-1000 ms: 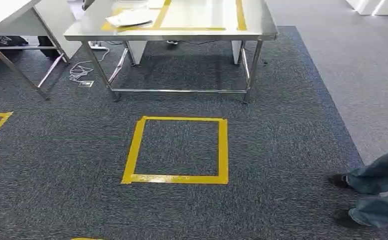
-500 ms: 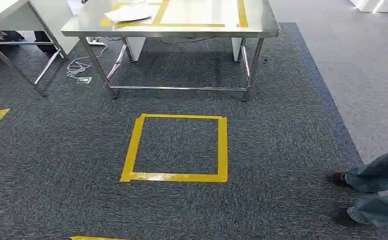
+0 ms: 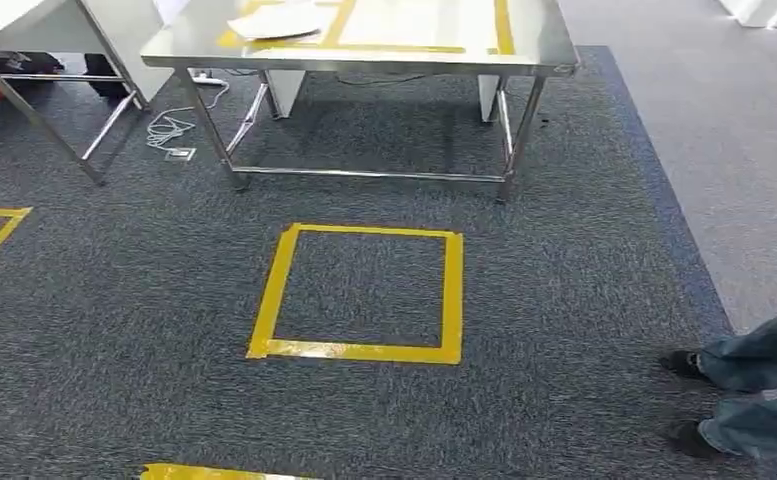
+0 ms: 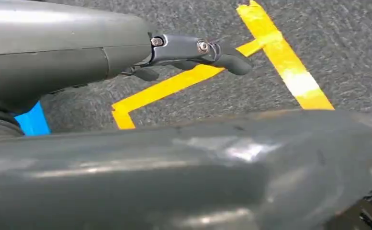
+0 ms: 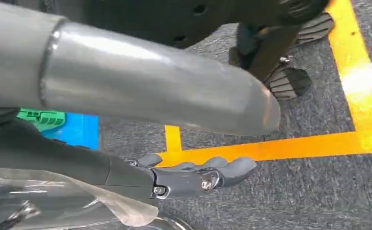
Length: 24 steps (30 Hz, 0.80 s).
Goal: Take the parts from the cabinet and place them on the table.
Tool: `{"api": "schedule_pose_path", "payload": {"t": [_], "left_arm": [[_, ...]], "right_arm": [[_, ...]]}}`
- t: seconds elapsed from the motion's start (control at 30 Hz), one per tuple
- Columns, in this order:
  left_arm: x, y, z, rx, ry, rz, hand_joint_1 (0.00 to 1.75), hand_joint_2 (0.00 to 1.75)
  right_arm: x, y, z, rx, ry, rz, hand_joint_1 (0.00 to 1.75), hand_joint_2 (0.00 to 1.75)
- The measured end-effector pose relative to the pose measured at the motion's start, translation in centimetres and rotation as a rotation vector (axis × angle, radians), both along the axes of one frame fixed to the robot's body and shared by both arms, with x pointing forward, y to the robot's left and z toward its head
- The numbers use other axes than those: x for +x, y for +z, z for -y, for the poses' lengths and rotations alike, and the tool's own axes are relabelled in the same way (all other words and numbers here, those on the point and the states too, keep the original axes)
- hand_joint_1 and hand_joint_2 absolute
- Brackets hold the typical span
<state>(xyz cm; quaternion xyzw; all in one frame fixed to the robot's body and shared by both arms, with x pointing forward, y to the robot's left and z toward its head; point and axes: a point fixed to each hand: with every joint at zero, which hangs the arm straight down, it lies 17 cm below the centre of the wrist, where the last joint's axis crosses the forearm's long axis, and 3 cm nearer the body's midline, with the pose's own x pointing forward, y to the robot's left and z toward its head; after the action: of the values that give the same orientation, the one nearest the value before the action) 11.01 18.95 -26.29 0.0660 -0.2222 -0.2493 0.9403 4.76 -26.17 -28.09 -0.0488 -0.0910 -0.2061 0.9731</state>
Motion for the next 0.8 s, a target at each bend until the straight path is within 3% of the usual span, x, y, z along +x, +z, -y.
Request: {"api": "schedule_pose_path", "payload": {"t": [0.8], "left_arm": [[-0.8,-0.2,-0.5,0.008,0.006,-0.017,0.0,0.0]], "right_arm": [[-0.1,0.0,-0.4,-0.009,0.031,-0.011,0.0,0.0]]}}
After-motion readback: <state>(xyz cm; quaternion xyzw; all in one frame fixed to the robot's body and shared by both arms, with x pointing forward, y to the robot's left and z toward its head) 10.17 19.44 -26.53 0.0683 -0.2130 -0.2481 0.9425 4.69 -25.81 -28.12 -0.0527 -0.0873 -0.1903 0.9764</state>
